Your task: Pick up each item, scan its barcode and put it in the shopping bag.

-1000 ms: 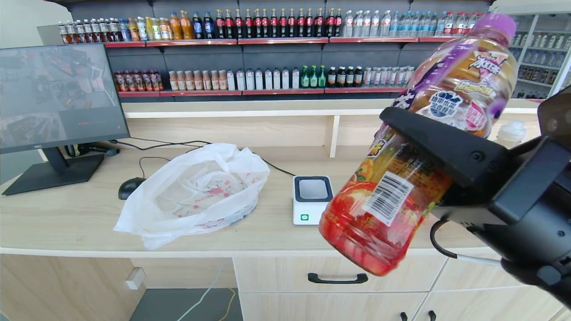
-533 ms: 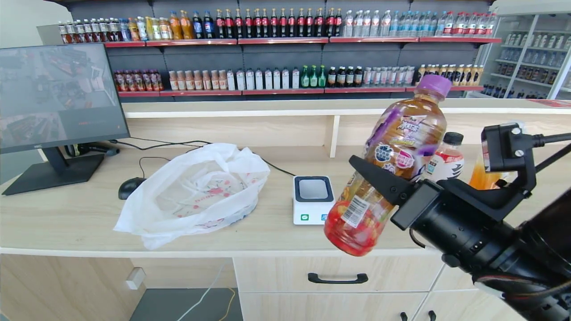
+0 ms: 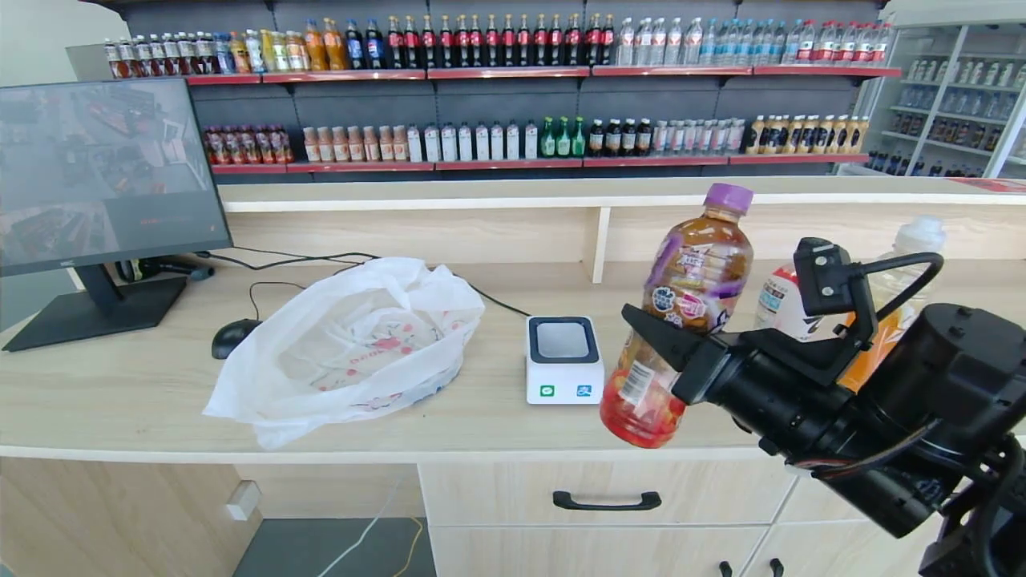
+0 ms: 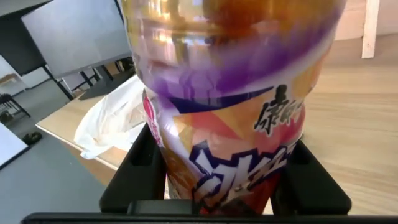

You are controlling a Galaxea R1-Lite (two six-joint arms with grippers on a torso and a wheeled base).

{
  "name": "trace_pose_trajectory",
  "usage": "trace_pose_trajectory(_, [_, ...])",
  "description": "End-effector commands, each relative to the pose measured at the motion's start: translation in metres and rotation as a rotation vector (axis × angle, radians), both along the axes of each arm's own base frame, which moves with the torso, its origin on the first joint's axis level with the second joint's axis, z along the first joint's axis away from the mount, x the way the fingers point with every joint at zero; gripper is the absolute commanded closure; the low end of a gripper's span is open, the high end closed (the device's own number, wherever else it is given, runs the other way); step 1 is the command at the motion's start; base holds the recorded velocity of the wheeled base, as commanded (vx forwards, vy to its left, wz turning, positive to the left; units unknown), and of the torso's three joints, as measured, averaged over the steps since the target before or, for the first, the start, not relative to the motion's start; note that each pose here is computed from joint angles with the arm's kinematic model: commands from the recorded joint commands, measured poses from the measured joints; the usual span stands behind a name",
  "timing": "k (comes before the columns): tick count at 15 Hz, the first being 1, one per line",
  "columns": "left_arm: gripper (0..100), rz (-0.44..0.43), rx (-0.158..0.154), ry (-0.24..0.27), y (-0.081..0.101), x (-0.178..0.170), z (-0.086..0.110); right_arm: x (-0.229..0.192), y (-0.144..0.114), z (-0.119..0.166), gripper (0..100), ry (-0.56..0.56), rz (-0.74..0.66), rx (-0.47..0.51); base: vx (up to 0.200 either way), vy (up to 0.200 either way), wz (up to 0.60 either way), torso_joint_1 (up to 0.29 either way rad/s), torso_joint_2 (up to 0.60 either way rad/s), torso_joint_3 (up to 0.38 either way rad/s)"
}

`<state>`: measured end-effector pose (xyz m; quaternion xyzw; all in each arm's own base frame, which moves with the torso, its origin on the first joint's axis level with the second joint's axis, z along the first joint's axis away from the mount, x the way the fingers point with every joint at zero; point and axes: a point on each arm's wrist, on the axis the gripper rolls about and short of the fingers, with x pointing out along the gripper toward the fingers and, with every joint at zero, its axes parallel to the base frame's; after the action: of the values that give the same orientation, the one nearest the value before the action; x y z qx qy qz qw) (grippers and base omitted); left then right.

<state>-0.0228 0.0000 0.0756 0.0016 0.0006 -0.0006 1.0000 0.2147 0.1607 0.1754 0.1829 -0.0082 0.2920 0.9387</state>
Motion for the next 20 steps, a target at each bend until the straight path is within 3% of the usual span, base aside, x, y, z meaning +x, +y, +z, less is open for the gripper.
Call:
trace_pose_trajectory(1, [0, 0.0, 0.0, -0.001, 0.0, 0.0, 0.0, -0.003, -0.006, 0.002, 100, -0.008, -0.009, -0.029, 0.0, 0.0, 0.0, 0.0, 0.0, 0.0])
trace_pose_trajectory(3, [0, 0.001, 0.0, 0.0, 0.0, 0.0, 0.0, -0.006, -0.013, -0.005, 100, 0.022, 0.002, -0.063, 0.0, 0.0, 0.0, 0.0, 0.0, 0.0])
trace_pose_trajectory(5, [0, 0.001, 0.0, 0.0, 0.0, 0.0, 0.0, 0.007, -0.035, -0.011, 100, -0.048, -0.021, -0.224, 0.0, 0.0, 0.0, 0.0, 0.0, 0.0])
trace_pose_trajectory(7, [0, 0.0, 0.0, -0.001, 0.0, 0.0, 0.0, 0.011, -0.042, -0.012, 100, -0.069, -0.041, -0.284, 0.0, 0.0, 0.0, 0.0, 0.0, 0.0])
trace_pose_trajectory(11, [0, 0.0, 0.0, -0.001, 0.0, 0.0, 0.0, 0.01, -0.046, -0.017, 100, -0.034, -0.207, -0.328, 0.0, 0.0, 0.0, 0.0, 0.0, 0.0])
trace_pose_trajectory(14, [0, 0.001, 0.0, 0.0, 0.0, 0.0, 0.0, 0.01, -0.055, -0.012, 100, -0.039, -0.254, -0.313, 0.0, 0.0, 0.0, 0.0, 0.0, 0.0])
trace_pose_trajectory(20, [0, 0.0, 0.0, -0.001, 0.0, 0.0, 0.0, 0.004, -0.054, 0.01, 100, -0.168, -0.316, -0.389, 0.0, 0.0, 0.0, 0.0, 0.0, 0.0])
